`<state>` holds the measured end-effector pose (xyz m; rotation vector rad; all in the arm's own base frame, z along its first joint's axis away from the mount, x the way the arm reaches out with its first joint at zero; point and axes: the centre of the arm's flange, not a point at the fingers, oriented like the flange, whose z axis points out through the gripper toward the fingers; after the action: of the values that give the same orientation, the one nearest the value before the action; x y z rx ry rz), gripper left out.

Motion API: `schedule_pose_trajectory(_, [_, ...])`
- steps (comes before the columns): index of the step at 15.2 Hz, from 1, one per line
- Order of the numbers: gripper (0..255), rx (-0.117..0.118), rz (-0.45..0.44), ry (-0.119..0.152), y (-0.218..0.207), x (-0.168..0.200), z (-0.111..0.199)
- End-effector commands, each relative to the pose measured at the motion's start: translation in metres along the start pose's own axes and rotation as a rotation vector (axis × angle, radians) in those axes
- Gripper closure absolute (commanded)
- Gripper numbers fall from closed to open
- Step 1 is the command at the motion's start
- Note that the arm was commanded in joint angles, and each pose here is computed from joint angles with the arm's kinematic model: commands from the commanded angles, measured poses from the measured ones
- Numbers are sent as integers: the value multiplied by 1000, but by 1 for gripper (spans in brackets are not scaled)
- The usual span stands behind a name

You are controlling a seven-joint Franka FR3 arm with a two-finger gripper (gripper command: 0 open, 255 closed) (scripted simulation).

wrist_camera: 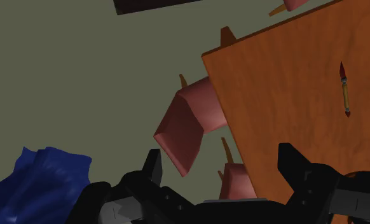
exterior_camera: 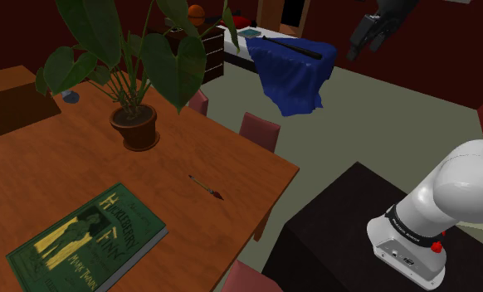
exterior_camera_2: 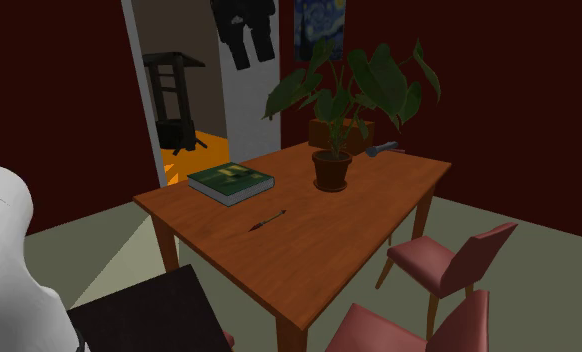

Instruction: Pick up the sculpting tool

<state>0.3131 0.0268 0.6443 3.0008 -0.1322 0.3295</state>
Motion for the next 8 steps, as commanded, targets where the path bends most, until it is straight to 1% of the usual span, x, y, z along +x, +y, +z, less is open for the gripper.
schedule_pose_trajectory(1, [0, 0, 0, 0, 0, 0, 0])
schedule_pose_trajectory(8, [0, 26, -47, -22, -51, 26, 71])
